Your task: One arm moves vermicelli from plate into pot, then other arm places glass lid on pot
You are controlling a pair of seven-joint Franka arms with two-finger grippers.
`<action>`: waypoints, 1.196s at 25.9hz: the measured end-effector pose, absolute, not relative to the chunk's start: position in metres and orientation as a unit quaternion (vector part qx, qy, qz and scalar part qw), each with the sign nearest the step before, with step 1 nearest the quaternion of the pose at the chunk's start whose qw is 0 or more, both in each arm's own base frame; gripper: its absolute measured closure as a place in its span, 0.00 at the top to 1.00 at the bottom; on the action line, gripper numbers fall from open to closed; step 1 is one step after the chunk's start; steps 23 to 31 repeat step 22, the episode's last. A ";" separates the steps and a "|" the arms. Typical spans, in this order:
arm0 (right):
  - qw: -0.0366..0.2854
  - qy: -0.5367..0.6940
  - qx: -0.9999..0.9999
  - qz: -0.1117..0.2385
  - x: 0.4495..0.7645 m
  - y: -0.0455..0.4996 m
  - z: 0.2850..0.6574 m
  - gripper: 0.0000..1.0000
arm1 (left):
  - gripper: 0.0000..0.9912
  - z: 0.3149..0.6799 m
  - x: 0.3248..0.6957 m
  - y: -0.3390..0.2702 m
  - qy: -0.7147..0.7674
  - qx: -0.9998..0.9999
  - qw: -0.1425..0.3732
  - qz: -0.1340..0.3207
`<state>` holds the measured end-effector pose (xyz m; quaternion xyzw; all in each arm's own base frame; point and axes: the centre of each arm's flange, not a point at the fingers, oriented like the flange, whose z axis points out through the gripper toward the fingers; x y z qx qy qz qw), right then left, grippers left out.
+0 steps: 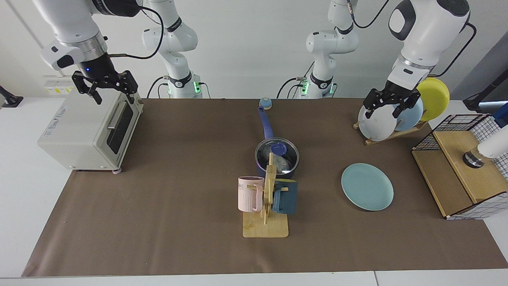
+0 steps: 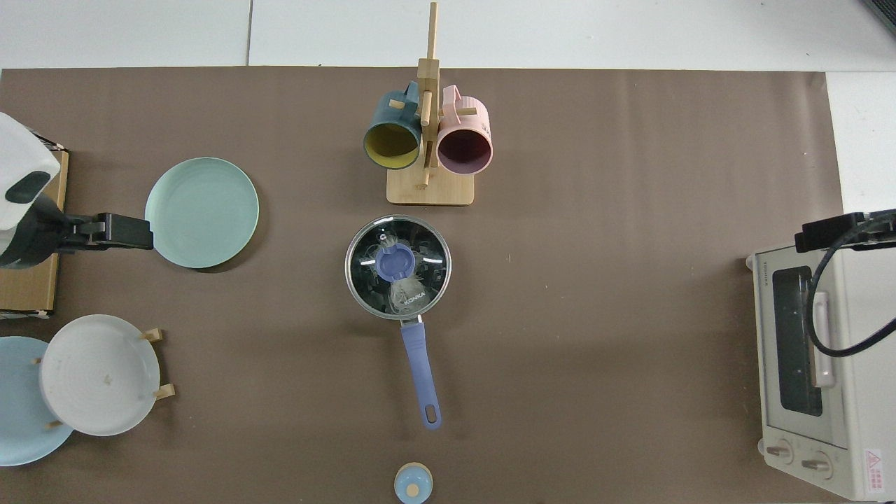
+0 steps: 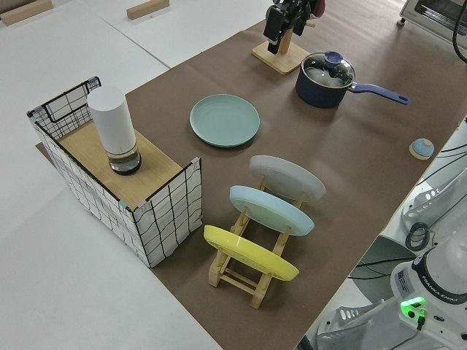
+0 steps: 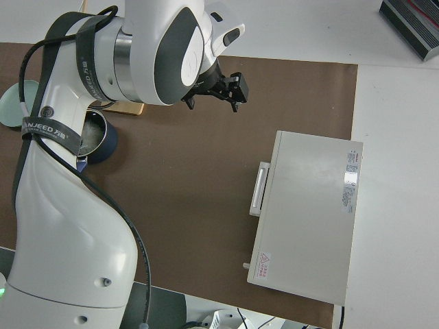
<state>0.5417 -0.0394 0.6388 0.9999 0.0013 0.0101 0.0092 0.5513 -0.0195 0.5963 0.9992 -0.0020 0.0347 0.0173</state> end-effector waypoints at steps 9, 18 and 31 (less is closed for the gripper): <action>0.001 -0.008 1.000 -0.002 0.530 -0.041 0.638 1.00 | 1.00 0.596 0.551 -0.019 -0.002 0.999 0.017 0.035; 0.000 -0.011 1.000 0.001 0.529 -0.037 0.640 1.00 | 1.00 0.596 0.551 -0.019 -0.002 0.999 0.017 0.035; 0.000 -0.011 1.000 0.002 0.530 -0.036 0.638 1.00 | 1.00 0.596 0.551 -0.019 -0.002 0.999 0.017 0.035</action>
